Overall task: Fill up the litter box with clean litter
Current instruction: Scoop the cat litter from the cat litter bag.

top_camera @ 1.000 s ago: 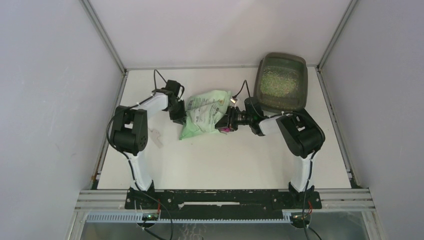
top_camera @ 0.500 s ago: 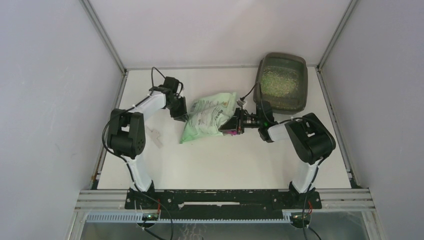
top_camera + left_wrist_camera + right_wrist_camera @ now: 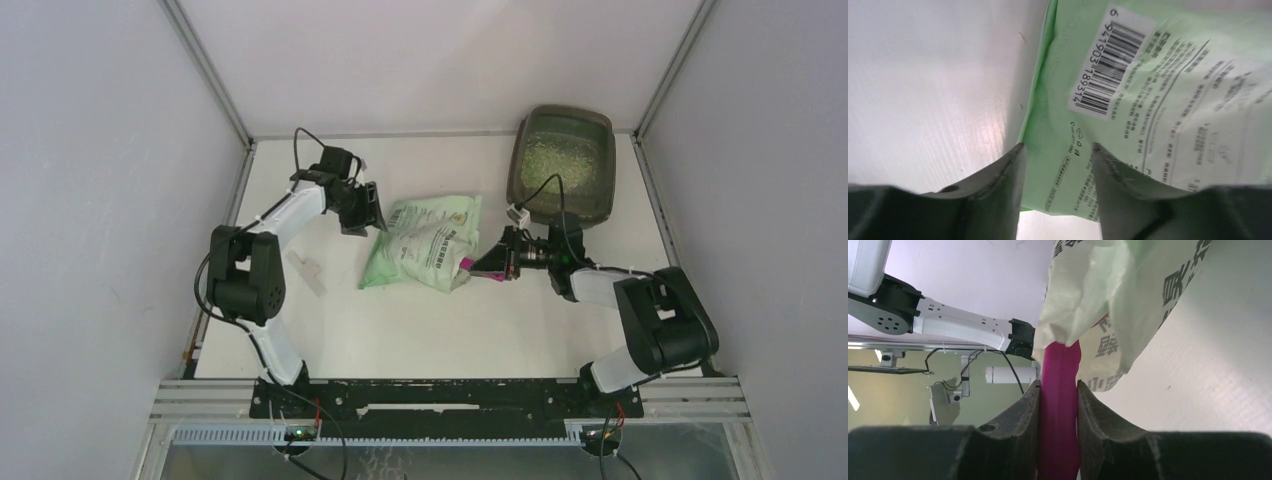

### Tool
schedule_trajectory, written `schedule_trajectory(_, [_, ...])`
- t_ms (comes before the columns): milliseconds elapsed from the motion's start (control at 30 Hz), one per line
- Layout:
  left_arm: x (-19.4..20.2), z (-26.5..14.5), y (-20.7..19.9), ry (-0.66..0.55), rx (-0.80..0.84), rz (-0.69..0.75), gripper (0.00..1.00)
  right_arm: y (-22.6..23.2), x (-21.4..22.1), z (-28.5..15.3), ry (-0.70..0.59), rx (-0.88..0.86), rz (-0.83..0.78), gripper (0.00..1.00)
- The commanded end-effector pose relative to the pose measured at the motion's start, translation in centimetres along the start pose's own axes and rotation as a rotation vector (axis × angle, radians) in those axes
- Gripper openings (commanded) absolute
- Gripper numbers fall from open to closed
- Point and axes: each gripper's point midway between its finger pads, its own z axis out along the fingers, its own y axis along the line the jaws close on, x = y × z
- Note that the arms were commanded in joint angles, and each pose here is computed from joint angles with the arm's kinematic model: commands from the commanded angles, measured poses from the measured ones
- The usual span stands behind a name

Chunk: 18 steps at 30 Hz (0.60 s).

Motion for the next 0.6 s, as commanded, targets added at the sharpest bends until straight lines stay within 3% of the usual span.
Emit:
schedule_trajectory(0, [-3.9, -4.1, -3.4, -0.142, 0.105, 0.024, 0.89, 1.2, 0.1, -1.7, -0.025, -0.004, -0.126, 0.00])
schedule_trajectory(33, [-3.9, -4.3, -3.6, -0.141, 0.114, 0.020, 0.98, 1.0, 0.2, -1.9, -0.033, 0.007, -0.120, 0.00])
schedule_trajectory(67, [-4.0, -4.6, -3.9, -0.142, 0.127, 0.015, 1.00, 0.7, 0.3, -2.1, -0.044, 0.018, -0.108, 0.00])
schedule_trajectory(567, [-5.3, -7.7, -6.1, -0.199, 0.199, 0.027, 1.00, -1.1, 4.1, -6.3, -0.219, 0.019, -0.002, 0.00])
